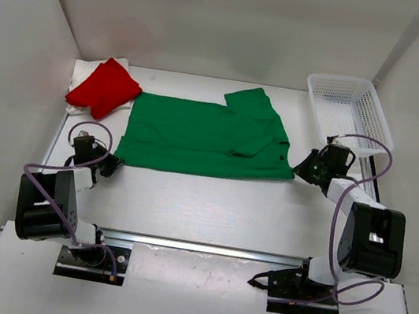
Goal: Fold and stack the t-shirts
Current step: Fold the flattened tshirt in 1/3 of the way
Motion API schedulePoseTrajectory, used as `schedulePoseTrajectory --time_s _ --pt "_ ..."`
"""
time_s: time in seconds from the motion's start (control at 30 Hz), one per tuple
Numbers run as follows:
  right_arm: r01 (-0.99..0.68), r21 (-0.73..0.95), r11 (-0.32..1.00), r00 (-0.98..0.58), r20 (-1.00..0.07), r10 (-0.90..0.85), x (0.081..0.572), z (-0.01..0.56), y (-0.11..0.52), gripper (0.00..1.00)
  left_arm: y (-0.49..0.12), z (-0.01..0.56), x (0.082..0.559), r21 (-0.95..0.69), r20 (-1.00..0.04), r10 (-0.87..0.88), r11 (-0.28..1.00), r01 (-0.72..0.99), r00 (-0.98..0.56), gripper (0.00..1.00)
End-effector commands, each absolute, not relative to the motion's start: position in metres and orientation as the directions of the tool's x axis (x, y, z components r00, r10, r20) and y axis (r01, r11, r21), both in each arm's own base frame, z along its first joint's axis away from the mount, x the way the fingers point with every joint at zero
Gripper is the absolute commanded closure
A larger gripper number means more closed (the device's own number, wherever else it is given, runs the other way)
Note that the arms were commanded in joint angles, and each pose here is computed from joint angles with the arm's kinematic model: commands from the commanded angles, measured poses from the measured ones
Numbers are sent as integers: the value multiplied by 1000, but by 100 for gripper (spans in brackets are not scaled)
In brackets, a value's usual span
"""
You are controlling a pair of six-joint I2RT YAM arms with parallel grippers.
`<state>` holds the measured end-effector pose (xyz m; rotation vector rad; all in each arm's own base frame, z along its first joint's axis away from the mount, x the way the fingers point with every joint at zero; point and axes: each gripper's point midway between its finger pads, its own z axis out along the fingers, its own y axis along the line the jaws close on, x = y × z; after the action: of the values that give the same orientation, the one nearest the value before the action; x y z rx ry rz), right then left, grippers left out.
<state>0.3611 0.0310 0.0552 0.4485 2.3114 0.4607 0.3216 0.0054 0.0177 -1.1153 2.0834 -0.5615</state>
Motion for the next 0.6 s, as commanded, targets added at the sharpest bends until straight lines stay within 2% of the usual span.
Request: schedulePoseTrajectory --time_s 0.0,0.1,0.23,0.33,0.43,0.5,0.57 --pt "156 437 886 -624 -652 431 390 75 21 100 20 29 334 -653 -400 -851 525 -545 -341 100" --pt "169 445 879 -636 -632 442 395 68 17 96 24 29 336 -657 -389 -857 514 -551 -337 100" --pt "200 441 875 -659 -600 453 381 53 17 77 17 20 328 -644 -373 -853 521 -560 -365 100" --pt "199 429 881 -642 -622 448 373 65 19 75 12 20 325 -649 -368 -852 523 -553 -373 99" --pt "157 405 901 -593 -691 413 371 92 30 74 13 24 322 -666 -355 -862 506 -548 -363 88" --pt "123 369 921 -604 -709 365 367 101 44 77 10 34 321 -692 -350 -864 499 -521 -363 80" --pt "58 368 928 -633 -705 319 365 100 67 88 11 43 322 -697 -373 -854 516 -498 -362 72"
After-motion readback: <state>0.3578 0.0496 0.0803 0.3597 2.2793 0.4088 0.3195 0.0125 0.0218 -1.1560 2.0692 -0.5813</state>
